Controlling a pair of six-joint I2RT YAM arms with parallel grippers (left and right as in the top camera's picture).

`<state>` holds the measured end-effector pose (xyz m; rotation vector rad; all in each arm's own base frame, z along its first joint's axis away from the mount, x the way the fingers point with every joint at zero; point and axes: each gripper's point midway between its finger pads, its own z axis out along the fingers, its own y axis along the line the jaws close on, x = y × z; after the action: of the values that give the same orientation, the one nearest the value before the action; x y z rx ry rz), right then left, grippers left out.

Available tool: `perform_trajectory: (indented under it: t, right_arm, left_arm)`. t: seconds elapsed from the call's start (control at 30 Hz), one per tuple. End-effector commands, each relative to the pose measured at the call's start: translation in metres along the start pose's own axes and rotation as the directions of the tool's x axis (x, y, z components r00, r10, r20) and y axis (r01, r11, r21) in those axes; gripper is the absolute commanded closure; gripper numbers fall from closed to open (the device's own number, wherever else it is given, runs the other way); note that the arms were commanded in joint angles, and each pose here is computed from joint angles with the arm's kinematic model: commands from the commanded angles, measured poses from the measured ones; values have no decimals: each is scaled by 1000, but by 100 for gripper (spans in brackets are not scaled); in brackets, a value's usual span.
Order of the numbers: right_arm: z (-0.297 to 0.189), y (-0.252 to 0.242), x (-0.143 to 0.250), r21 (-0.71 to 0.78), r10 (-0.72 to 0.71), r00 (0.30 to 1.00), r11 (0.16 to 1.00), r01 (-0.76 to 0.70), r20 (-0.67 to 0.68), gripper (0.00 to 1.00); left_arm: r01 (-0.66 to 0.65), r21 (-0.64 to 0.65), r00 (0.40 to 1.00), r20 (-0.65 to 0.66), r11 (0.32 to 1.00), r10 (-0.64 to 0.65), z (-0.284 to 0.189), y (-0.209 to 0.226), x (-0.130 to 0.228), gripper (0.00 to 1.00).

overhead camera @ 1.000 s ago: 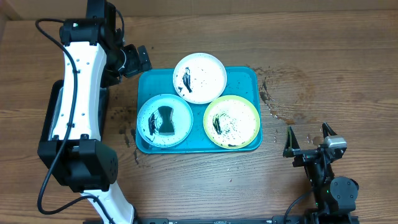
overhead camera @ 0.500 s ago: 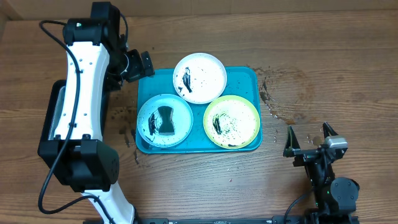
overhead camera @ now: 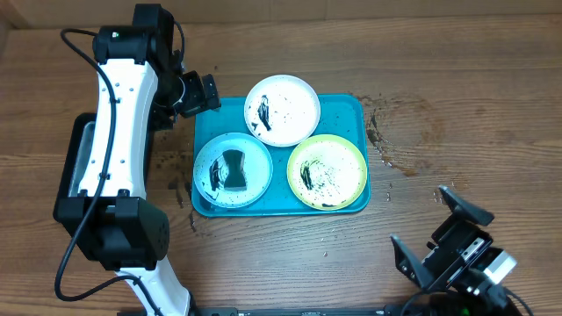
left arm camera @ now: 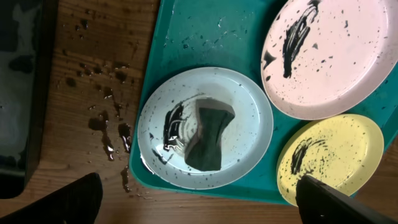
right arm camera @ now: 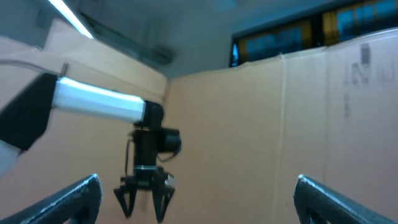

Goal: Clean dirty plates on tray and stack at the side
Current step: 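Move the right gripper over the tray toward the light-blue plate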

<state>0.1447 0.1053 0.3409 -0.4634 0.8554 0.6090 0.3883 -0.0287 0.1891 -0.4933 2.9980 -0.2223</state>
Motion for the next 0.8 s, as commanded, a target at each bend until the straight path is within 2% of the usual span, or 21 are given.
perform_trajectory:
  t: [0.0, 0.07, 0.13, 0.2, 0.23, 0.33, 0.43, 0.5, 0.57, 0.6, 0.63, 0.7, 0.77]
  right_arm:
    - [26, -14, -50, 86, 18, 999, 996, -15, -32, 0]
    - [46, -24, -52, 113, 39, 978, 993, -16, -204, 0]
    - [60, -36, -44, 147, 101, 922, 988, -49, -373, 0]
    - [70, -49, -30, 214, 227, 828, 968, -133, -513, 0]
    - [83, -50, -20, 241, 343, 728, 939, -246, -593, 0]
    - [108, -35, -9, 227, 531, 544, 819, -528, -650, 0]
    - [126, -34, 4, 191, 593, 446, 719, -668, -671, 0]
    - [138, -45, 27, 262, 674, 334, 622, -738, -658, 0]
    - [144, -48, 59, 317, 700, 245, 569, -759, -671, 0]
    - [144, -49, 74, 358, 713, 212, 559, -748, -669, 4]
    - [142, -52, 102, 447, 739, 151, 542, -712, -656, 11]
    - [127, -55, 159, 625, 782, 49, 533, -571, -622, 21]
    - [108, -46, 211, 736, 798, -55, 525, -427, -601, 22]
  left_arm:
    - [-17, -4, 1000, -4, 1000, 17, 1, 0, 0, 3]
    - [-17, -4, 1000, -3, 1000, 17, 1, 0, 0, 2]
    - [-17, -4, 1000, -3, 1000, 17, 1, 0, 0, 2]
    - [-17, -4, 1000, -3, 1000, 17, 1, 0, 0, 2]
    - [-16, -4, 1000, -3, 1000, 16, 1, 0, 0, 3]
    - [-16, -4, 1000, -4, 1000, 16, 1, 0, 0, 3]
    - [-16, -4, 1000, -5, 1000, 16, 1, 0, 0, 3]
    - [-16, -5, 1000, -8, 1000, 16, 1, 0, 1, 4]
    - [-16, -5, 1000, -7, 1000, 16, 1, 0, 1, 4]
    - [-16, -5, 1000, -8, 1000, 16, 1, 0, 1, 4]
    - [-16, -5, 1000, -7, 1000, 16, 1, 0, 1, 4]
    - [-16, -5, 1000, -8, 1000, 16, 1, 0, 1, 4]
    - [-16, -5, 1000, -9, 1000, 16, 1, 0, 1, 2]
